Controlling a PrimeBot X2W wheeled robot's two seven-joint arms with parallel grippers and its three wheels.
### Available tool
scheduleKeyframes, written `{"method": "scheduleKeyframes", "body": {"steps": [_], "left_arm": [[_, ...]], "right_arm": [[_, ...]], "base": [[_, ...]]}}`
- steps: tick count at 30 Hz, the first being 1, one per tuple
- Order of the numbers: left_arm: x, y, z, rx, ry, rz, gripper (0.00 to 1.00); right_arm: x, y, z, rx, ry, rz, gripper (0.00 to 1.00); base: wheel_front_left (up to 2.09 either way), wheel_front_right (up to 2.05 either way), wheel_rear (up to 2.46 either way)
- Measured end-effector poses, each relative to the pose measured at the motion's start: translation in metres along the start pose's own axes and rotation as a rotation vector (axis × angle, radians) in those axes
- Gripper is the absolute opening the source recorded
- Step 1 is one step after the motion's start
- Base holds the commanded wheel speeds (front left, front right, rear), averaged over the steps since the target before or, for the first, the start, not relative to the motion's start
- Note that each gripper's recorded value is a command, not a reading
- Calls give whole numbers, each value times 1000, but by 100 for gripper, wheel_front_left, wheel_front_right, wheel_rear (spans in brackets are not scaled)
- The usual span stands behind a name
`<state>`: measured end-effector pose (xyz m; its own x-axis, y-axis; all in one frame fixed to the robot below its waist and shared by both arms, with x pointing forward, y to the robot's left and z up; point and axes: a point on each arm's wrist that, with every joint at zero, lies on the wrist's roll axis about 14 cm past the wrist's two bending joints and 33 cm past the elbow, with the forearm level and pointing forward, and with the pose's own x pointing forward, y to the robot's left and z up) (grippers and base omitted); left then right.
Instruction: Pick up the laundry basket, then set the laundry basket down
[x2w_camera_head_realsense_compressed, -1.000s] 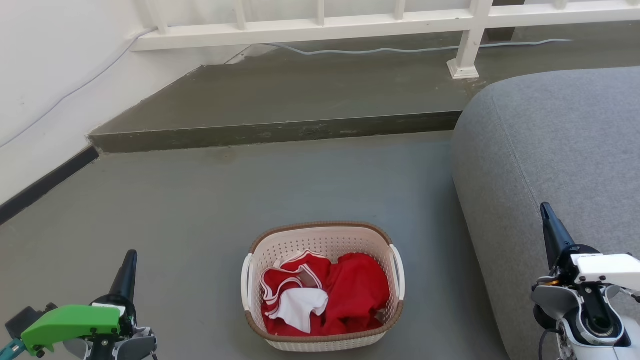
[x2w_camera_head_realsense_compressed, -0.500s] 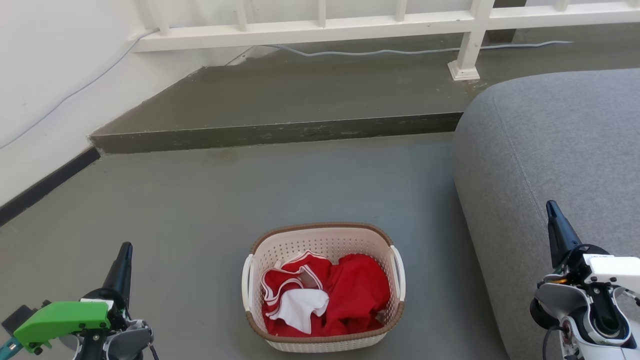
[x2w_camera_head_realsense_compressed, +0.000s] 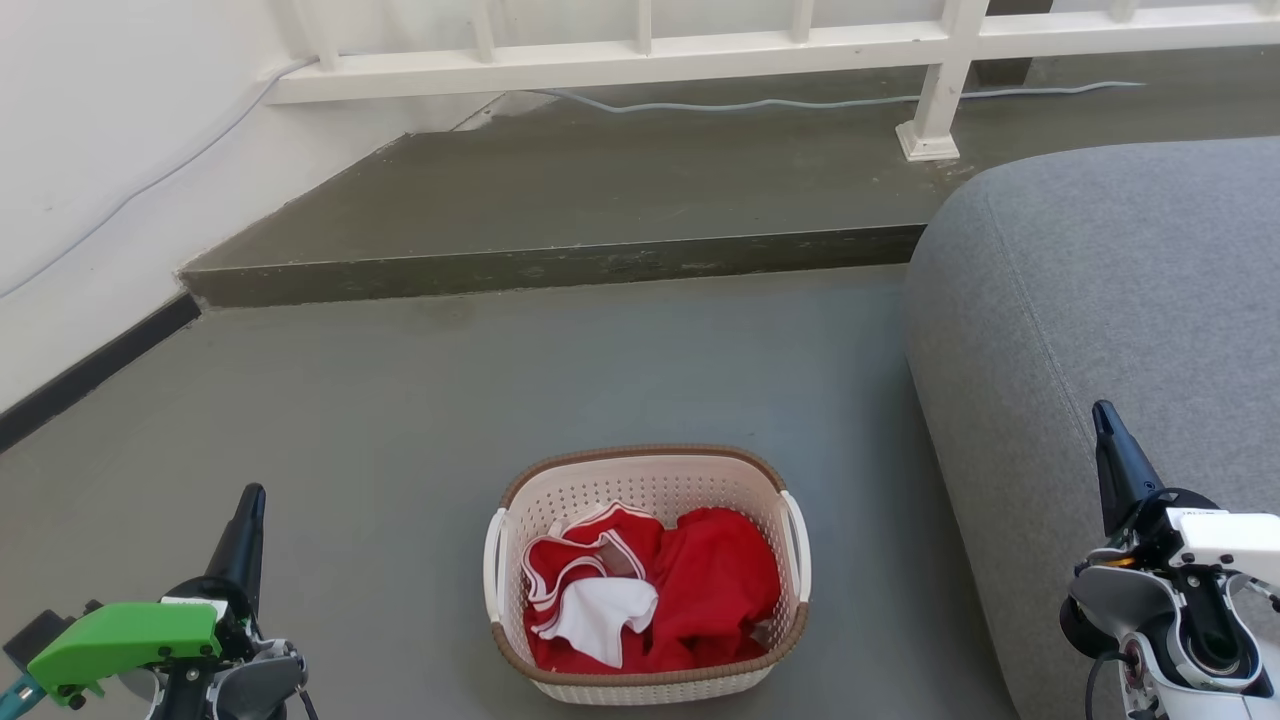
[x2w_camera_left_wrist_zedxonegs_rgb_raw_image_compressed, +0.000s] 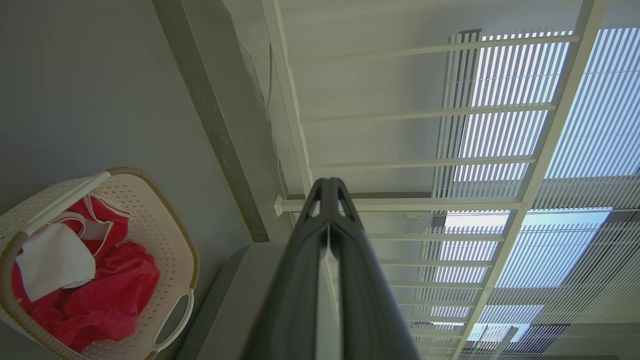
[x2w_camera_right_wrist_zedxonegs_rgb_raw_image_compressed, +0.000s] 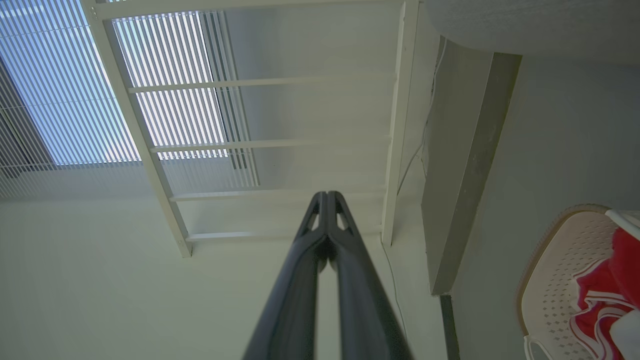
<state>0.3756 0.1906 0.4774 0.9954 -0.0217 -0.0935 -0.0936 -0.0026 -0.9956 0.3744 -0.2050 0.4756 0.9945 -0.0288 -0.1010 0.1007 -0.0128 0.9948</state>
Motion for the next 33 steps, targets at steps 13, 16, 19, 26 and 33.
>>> {"method": "scheduleKeyframes", "body": {"steps": [13,16,19,26,33], "left_arm": [[0,0,0,0,0,-1,0],[0,0,0,0,0,-1,0],[0,0,0,0,0,-1,0],[0,0,0,0,1,-2,0],[0,-1,0,-1,1,-2,0]], "right_arm": [[0,1,0,0,0,4,0],[0,1,0,0,1,4,0],[0,1,0,0,1,4,0],[0,1,0,0,1,4,0],[0,1,0,0,1,5,0]], "base": [[0,0,0],[0,0,0],[0,0,0],[0,0,0],[0,0,0]]}}
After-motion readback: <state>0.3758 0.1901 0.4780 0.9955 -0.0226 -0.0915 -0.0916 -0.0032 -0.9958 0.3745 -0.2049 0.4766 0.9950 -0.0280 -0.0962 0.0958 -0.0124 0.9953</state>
